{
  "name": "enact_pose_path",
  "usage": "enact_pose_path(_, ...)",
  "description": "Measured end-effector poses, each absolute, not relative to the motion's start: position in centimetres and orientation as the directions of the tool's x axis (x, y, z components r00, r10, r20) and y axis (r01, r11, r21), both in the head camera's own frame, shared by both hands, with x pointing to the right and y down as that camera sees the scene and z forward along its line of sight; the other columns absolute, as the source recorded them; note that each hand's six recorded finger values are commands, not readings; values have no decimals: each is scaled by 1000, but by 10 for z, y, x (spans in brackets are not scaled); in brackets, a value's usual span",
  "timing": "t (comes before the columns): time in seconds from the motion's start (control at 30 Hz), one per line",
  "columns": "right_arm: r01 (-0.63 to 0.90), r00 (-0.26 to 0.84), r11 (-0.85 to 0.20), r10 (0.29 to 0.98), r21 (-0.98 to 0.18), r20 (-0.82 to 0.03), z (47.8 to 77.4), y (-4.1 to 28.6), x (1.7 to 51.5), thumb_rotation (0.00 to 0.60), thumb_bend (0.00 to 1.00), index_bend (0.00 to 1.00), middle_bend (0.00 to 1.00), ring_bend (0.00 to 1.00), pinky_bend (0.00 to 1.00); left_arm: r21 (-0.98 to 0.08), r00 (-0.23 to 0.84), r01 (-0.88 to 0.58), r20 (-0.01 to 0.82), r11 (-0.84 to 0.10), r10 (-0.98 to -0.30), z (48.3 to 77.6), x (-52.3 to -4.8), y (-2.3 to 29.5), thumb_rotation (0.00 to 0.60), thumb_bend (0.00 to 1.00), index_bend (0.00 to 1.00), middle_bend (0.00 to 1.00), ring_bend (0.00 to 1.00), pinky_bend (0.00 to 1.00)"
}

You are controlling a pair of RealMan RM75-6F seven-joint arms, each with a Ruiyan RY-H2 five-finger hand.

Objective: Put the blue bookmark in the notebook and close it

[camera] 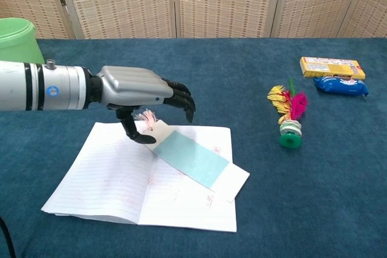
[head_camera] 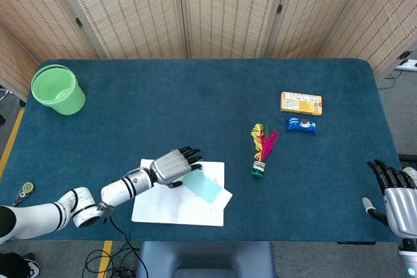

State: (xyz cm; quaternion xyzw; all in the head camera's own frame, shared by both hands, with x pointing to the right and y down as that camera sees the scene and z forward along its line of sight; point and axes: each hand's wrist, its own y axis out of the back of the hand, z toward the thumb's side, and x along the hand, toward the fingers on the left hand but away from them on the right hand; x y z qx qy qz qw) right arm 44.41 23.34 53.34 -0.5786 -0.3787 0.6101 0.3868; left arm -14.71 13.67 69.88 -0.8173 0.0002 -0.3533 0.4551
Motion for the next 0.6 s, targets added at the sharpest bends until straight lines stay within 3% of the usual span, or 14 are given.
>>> enact_pose_path(0.17,-32,-28,-414,910,-910,-413,534,233,444,600,206,137,132,201,217,-728,735,228,564,-647,-375,691,-156,135,592,358,227,144,49,159)
enact_pose_path(0.33,-29,-20,-415,910,-909,-414,535,232,443,600,205,137,132,201,217,-715,740,189,554,-673,-381,687,-153,143,349,357,337,141,48,123)
enact_pose_path(0.53,-26,-22,-417,909,-908,-417,536,233,444,600,206,137,132,201,217,-717,763,175,531,-674,-367,686,-138,156,174,358,353,141,48,115)
enact_pose_path(0.6,-26,-23,-416,909,-909,-416,536,233,445,600,206,137,132,201,217,-719,768,173,526,-673,-365,686,-133,160,150,358,352,141,48,115)
